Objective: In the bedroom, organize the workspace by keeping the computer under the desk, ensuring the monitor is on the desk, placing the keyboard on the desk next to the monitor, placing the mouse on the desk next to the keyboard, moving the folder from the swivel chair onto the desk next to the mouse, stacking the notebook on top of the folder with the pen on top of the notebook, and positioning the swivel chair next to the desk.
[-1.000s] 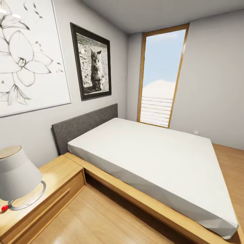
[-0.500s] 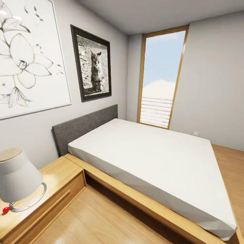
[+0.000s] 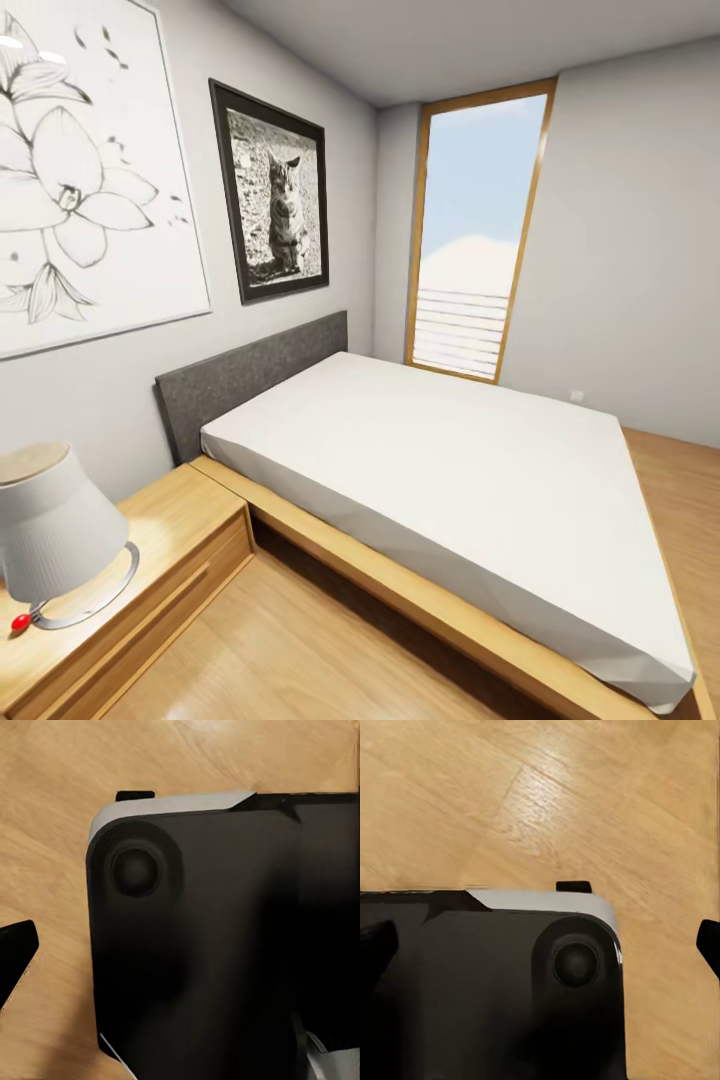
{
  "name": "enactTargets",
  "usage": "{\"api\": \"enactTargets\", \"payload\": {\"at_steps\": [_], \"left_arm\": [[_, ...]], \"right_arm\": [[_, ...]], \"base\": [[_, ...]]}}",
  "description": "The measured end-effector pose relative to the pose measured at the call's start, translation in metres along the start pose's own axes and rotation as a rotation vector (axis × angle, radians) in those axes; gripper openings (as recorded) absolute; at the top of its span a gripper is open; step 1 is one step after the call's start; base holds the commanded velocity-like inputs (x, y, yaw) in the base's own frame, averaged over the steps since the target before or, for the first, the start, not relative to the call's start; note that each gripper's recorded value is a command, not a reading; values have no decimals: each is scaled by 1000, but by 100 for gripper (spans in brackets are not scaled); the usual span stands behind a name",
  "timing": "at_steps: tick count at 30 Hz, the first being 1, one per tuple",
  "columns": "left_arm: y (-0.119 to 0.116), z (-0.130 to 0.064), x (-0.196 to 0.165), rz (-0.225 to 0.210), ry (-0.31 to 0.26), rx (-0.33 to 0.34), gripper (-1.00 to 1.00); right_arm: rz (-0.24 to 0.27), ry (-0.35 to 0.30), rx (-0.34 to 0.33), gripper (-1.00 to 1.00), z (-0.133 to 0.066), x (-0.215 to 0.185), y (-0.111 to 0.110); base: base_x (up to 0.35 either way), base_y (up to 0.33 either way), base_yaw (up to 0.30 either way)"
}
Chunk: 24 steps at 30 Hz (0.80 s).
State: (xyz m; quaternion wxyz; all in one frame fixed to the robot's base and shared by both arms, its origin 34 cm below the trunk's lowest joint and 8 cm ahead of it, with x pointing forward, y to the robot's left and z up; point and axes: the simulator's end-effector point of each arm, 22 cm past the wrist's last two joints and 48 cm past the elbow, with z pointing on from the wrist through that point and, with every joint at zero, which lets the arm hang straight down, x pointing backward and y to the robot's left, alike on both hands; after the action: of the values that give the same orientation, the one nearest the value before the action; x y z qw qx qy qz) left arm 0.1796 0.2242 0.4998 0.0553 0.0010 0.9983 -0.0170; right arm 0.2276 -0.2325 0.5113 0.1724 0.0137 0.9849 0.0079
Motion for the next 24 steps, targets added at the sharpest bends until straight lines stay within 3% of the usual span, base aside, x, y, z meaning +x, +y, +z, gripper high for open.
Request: {"api": "enactTargets", "payload": {"at_steps": [8, 12, 19, 24], "left_arm": [[13, -13, -30, 2, -126, -18, 100], [28, -22, -65, 6, -213, -37, 100], [33, -34, -80, 2, -253, -46, 100], [35, -44, -94, -44, -313, -52, 100]], "right_arm": [[2, -138, 0, 100, -6, -62, 0], [3, -285, 3, 100, -13, -127, -2], [5, -388, 6, 100, -29, -166, -4], [7, -462, 3, 100, -43, -181, -1]], "base": [[0, 0, 0], [0, 0, 0], [0, 0, 0], [0, 0, -47]]}}
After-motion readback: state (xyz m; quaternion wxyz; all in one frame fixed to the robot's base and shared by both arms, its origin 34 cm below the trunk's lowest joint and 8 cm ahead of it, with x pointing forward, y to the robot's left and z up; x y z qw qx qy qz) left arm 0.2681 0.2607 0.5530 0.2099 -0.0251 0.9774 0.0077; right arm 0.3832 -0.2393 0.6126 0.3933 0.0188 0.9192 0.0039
